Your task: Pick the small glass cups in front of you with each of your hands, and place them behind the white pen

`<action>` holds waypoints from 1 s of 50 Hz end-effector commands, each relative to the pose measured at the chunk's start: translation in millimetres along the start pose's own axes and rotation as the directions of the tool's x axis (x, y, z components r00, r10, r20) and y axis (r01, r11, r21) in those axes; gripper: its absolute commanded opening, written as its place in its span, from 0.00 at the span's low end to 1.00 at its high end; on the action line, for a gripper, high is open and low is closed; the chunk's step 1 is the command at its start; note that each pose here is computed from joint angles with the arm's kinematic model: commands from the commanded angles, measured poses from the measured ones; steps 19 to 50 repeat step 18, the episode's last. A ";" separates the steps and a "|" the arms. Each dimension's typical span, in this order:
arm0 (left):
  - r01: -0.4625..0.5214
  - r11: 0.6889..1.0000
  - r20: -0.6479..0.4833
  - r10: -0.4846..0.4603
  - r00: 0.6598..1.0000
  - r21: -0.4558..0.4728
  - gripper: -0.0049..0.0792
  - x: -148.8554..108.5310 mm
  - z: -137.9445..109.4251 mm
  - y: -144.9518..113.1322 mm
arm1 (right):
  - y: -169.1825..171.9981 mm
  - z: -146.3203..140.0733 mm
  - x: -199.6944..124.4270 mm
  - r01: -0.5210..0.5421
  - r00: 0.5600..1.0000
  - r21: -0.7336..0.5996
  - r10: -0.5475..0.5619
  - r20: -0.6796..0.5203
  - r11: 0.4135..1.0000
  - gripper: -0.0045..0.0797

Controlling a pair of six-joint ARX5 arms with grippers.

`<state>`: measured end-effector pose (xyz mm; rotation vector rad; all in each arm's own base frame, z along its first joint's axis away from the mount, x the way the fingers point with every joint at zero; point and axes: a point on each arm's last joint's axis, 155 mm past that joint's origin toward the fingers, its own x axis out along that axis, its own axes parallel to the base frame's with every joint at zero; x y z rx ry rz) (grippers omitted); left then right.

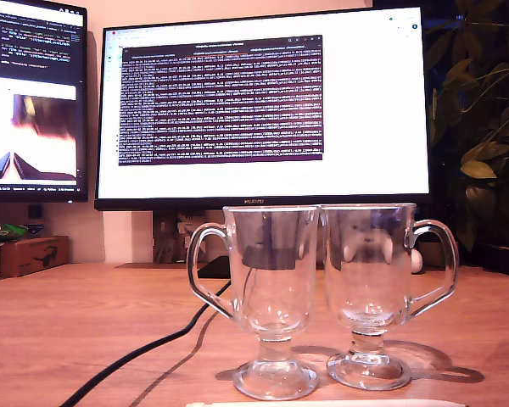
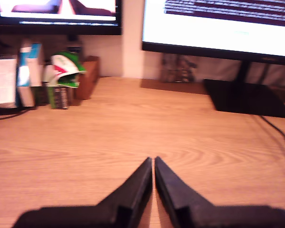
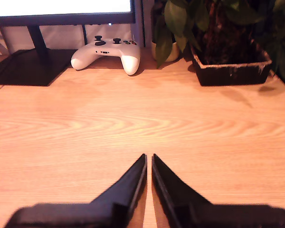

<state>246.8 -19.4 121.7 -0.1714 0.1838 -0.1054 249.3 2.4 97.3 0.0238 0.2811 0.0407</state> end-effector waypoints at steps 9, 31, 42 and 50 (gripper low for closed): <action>-0.006 1.000 -0.043 0.006 0.999 -0.009 0.04 2.5 -18.4 2.9 | 0.8 -0.1 0.4 -0.003 1.000 0.003 0.003 -0.002 1.000 0.05; -0.007 1.000 -0.043 0.007 0.999 -0.009 0.04 2.5 -18.3 3.1 | 0.8 0.1 0.3 -0.003 1.000 0.003 0.003 -0.001 1.000 0.05; -0.007 1.000 -0.043 0.007 0.999 -0.009 0.04 2.5 -18.3 3.1 | 0.8 0.1 0.3 -0.003 1.000 0.003 0.003 -0.001 1.000 0.05; -0.007 1.000 -0.043 0.007 0.999 -0.009 0.04 2.5 -18.3 3.1 | 0.8 0.1 0.3 -0.003 1.000 0.003 0.003 -0.001 1.000 0.05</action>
